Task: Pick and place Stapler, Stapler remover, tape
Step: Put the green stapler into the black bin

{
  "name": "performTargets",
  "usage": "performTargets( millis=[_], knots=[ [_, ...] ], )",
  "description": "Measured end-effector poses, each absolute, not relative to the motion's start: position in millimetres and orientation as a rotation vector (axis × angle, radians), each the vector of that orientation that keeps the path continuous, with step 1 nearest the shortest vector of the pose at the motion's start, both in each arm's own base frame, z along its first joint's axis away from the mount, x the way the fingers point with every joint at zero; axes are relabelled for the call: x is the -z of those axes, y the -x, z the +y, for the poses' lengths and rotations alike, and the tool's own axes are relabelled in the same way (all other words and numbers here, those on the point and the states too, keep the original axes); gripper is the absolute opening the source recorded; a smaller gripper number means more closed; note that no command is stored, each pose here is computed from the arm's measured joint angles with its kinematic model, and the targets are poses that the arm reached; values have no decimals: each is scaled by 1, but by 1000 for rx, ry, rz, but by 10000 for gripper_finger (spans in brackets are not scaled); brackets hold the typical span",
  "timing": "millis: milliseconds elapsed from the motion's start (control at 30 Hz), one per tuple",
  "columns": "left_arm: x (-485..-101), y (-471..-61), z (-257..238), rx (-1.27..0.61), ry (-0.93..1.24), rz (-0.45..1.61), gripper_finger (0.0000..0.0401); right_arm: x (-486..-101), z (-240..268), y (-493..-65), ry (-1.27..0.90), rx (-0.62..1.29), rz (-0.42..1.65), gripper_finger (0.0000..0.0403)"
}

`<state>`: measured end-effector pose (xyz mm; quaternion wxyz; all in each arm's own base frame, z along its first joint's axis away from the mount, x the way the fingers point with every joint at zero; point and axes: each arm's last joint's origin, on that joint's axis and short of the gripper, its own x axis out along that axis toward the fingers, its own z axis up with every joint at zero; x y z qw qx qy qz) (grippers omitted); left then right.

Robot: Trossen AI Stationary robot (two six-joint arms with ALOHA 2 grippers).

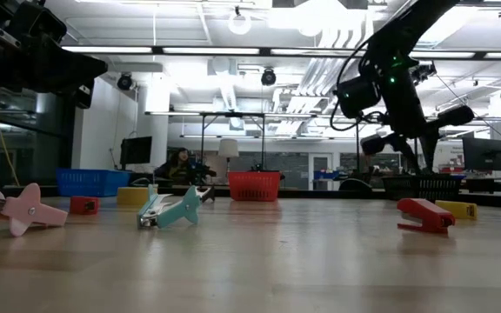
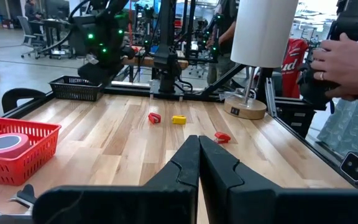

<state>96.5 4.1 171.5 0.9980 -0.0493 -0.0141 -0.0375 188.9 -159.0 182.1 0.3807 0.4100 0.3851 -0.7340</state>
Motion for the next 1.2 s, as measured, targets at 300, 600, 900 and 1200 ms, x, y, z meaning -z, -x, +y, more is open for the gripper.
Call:
performTargets(
  millis=[300,600,900,1200],
  knots=[
    [-172,-97,4,75,99,-28,1,-191,-174,-182,-1010,1965,877,57],
    [-172,-97,4,75,99,-29,1,-190,-196,-169,-1044,2017,774,61],
    [-172,-97,4,75,99,-28,1,-185,-206,-162,-1091,2040,702,65],
    [-171,-97,4,75,99,-28,1,-163,-203,-160,-1173,1970,667,80]
  ],
)
